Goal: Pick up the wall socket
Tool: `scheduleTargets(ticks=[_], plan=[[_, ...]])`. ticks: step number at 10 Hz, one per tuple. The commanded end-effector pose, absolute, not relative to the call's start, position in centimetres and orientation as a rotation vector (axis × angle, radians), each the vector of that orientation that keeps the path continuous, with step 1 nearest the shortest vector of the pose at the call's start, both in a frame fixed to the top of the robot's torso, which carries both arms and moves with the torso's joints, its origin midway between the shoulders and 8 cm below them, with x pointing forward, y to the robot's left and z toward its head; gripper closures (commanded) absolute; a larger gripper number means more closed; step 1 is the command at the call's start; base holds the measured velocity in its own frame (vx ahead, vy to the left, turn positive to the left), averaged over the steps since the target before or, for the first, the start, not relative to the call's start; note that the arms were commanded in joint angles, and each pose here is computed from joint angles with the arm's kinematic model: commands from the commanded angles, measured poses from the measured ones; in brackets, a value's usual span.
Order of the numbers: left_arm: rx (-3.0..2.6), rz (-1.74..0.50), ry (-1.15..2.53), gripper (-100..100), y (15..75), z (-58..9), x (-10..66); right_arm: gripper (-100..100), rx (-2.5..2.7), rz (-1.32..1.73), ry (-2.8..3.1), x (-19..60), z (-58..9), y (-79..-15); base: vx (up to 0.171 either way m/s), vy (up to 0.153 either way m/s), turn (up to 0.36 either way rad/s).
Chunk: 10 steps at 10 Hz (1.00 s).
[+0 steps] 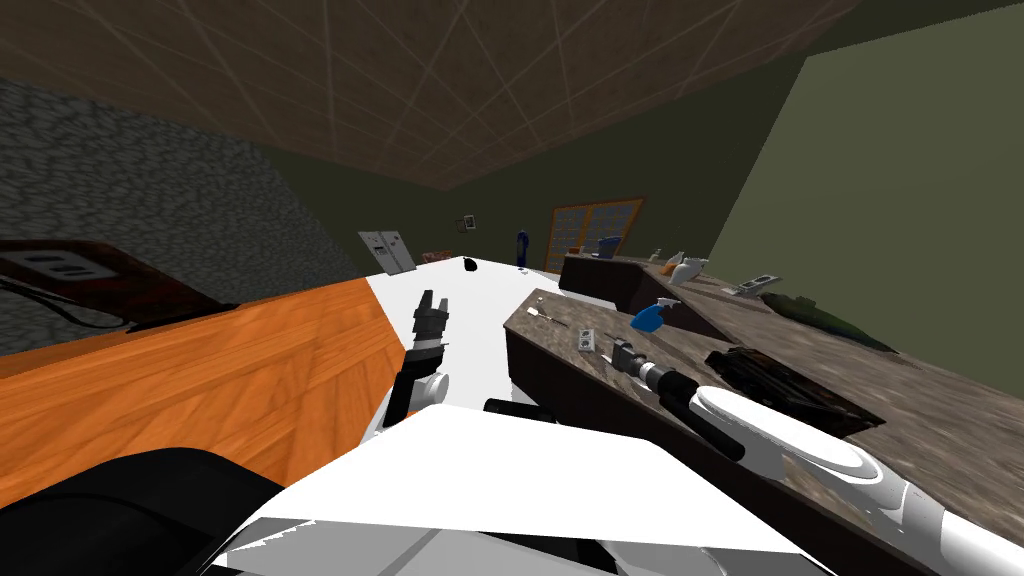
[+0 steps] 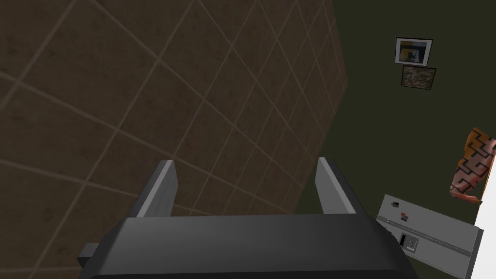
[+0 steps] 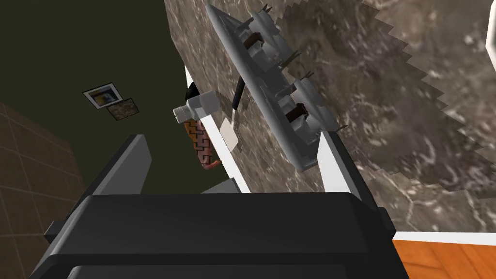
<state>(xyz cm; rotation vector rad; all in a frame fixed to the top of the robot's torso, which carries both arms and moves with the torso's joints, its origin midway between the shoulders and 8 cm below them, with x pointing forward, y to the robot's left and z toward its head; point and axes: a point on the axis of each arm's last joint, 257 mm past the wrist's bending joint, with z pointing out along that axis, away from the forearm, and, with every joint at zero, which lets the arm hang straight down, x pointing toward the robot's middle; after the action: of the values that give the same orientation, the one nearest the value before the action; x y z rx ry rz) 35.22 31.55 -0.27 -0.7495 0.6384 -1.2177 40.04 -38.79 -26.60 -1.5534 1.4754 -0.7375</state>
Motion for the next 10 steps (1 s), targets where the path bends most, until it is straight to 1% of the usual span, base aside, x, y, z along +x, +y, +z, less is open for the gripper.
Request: scheduleTargets(ticks=[1, 10], plan=[[-0.750, -1.218, 0.638, 0, 31.6, -0.3, 35.2, -100, -1.609, -0.775, 1.448, 40.1, -26.8, -39.6, 0.001, -0.004, 0.082], [-0.750, -1.218, 0.638, 0, 31.6, -0.3, 35.2, -100, -1.996, -0.980, 1.258, 38.7, -28.4, -44.7, -0.006, -0.002, 0.110]])
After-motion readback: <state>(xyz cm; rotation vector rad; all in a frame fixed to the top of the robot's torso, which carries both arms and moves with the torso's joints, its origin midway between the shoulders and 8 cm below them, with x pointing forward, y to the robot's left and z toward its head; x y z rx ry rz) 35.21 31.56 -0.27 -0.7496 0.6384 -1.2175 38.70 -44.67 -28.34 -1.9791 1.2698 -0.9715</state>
